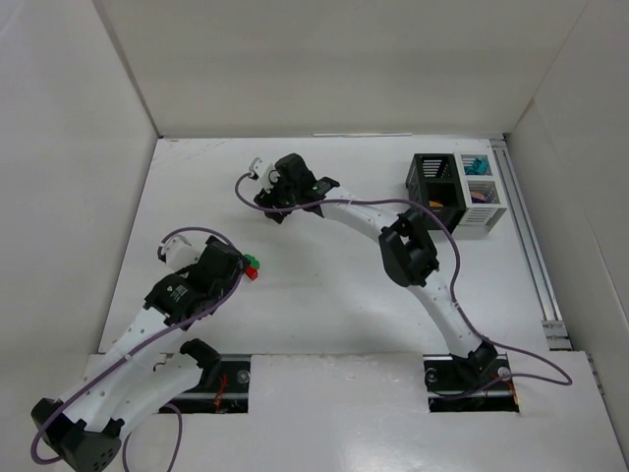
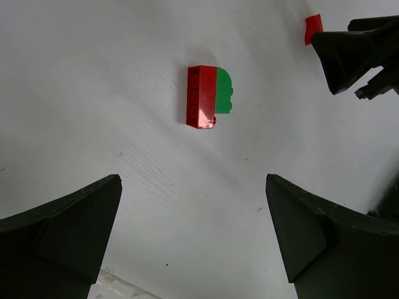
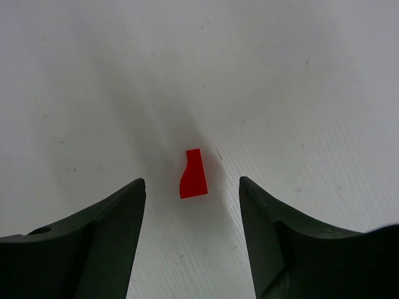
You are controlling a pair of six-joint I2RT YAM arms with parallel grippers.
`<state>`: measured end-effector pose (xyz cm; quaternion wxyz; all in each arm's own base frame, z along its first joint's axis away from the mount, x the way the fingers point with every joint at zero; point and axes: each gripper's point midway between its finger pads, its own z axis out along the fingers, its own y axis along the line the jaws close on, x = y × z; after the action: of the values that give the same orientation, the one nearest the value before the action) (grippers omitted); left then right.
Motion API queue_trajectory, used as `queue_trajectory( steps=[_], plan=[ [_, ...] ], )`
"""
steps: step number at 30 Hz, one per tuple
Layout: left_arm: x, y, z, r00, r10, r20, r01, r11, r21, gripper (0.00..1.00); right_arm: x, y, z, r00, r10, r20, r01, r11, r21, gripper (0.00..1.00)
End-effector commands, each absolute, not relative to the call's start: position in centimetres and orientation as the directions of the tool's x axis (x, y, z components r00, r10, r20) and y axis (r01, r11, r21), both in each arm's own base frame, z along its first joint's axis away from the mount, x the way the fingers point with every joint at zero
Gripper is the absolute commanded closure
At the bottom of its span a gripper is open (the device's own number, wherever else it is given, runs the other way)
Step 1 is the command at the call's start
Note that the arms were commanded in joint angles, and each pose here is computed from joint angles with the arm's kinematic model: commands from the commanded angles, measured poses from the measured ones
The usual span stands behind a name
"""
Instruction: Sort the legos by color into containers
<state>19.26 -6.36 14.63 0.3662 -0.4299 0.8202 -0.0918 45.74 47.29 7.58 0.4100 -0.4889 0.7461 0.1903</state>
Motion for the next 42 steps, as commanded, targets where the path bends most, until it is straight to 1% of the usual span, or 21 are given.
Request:
queue_trajectory(
  steps=[1, 6, 7, 9, 12, 13, 14, 19, 20, 21, 24, 25, 27, 30, 31, 32, 34, 36, 38, 41, 42],
  plan=[
    [19.4, -5.8, 14.8, -0.338, -0.770, -0.541, -0.632, 0.612, -0.476, 0.00, 47.0, 47.7, 8.5, -0.221, -0.524, -0.823, -0.857, 0.506, -0.092, 0.34],
    [19.5, -5.7, 15.4, -0.313, -0.778, -0.544, -0.610, 0.604, -0.513, 0.00, 47.2, 47.4, 7.2, -0.243, -0.533, -0.811, -0.847, 0.523, -0.091, 0.43],
    [19.5, -5.6, 15.6, -0.309, -0.781, -0.543, -0.606, 0.602, -0.521, 0.00, 47.1, 47.4, 6.5, -0.256, -0.534, -0.805, -0.846, 0.527, -0.081, 0.43],
    [19.5, -5.6, 15.7, -0.305, -0.784, -0.541, -0.602, 0.599, -0.528, 0.00, 47.2, 47.5, 6.2, -0.257, -0.534, -0.805, -0.846, 0.527, -0.080, 0.46],
    [19.5, -5.6, 15.6, -0.306, -0.781, -0.544, -0.595, 0.604, -0.531, 0.00, 47.2, 47.9, 5.5, -0.265, -0.536, -0.801, -0.839, 0.538, -0.082, 0.56],
    [19.5, -5.6, 15.6, -0.306, -0.781, -0.544, -0.595, 0.604, -0.531, 0.00, 47.3, 48.0, 5.2, -0.265, -0.536, -0.801, -0.839, 0.538, -0.082, 0.63],
    [19.5, -5.6, 15.6, -0.306, -0.781, -0.544, -0.595, 0.604, -0.531, 0.00, 47.1, 48.5, 5.1, -0.260, -0.538, -0.802, -0.839, 0.537, -0.089, 0.66],
    [19.4, -5.8, 15.5, -0.309, -0.785, -0.537, -0.589, 0.601, -0.540, 0.00, 47.4, 48.3, 4.5, -0.282, -0.536, -0.796, -0.824, 0.560, -0.085, 0.66],
    [19.3, -5.7, 15.2, -0.313, -0.782, -0.538, -0.593, 0.604, -0.532, 0.00, 47.4, 48.3, 4.5, -0.282, -0.536, -0.796, -0.824, 0.560, -0.085, 0.69],
    [19.3, -5.7, 14.8, -0.317, -0.780, -0.540, -0.597, 0.607, -0.525, 0.00, 47.3, 48.3, 4.3, -0.295, -0.536, -0.791, -0.822, 0.564, -0.076, 0.76],
    [19.3, -5.9, 15.1, -0.316, -0.786, -0.531, -0.588, 0.601, -0.541, 0.00, 47.0, 48.6, 4.1, -0.290, -0.539, -0.791, -0.823, 0.563, -0.082, 0.86],
    [19.2, -5.8, 14.7, -0.320, -0.784, -0.533, -0.592, 0.604, -0.534, 0.00, 47.0, 48.4, 4.8, -0.283, -0.532, -0.798, -0.817, 0.570, -0.091, 0.95],
    [19.2, -6.0, 14.7, -0.321, -0.790, -0.522, -0.594, 0.597, -0.539, 0.00, 47.3, 48.6, 6.3, -0.256, -0.505, -0.824, -0.813, 0.573, -0.099, 1.00],
    [19.2, -6.0, 14.9, -0.317, -0.793, -0.520, -0.589, 0.594, -0.547, 0.00, 46.0, 48.7, 9.1, -0.220, -0.474, -0.852, -0.826, 0.555, -0.096, 1.00],
    [19.2, -6.0, 14.9, -0.317, -0.793, -0.520, -0.589, 0.594, -0.547, 0.00, 45.6, 48.6, 9.2, -0.195, -0.478, -0.856, -0.838, 0.536, -0.108, 1.00],
    [19.2, -6.0, 14.9, -0.317, -0.793, -0.520, -0.589, 0.594, -0.547, 0.00, 45.2, 48.4, 12.5, -0.156, -0.451, -0.879, -0.840, 0.529, -0.122, 1.00],
    [19.1, -6.2, 14.8, -0.325, -0.794, -0.513, -0.588, 0.595, -0.548, 0.00, 44.4, 47.9, 14.9, -0.110, -0.442, -0.890, -0.850, 0.507, -0.146, 1.00],
    [19.0, -6.5, 14.3, -0.343, -0.793, -0.503, -0.591, 0.599, -0.541, 0.00, 43.3, 46.1, 18.3, -0.067, -0.430, -0.901, -0.836, 0.517, -0.185, 1.00],
    [19.1, -6.8, 14.2, -0.350, -0.794, -0.497, -0.590, 0.599, -0.542, 0.00, 42.3, 43.4, 21.6, -0.028, -0.420, -0.907, -0.795, 0.560, -0.234, 1.00],
    [19.4, -7.4, 13.3, -0.377, -0.789, -0.485, -0.599, 0.608, -0.522, 0.00, 42.3, 38.5, 24.0, -0.028, -0.419, -0.908, -0.723, 0.635, -0.271, 1.00],
    [19.3, -7.3, 12.7, -0.386, -0.783, -0.488, -0.608, 0.614, -0.504, 0.00, 41.3, 36.1, 24.8, -0.035, -0.418, -0.908, -0.706, 0.654, -0.274, 1.00]
  ],
)
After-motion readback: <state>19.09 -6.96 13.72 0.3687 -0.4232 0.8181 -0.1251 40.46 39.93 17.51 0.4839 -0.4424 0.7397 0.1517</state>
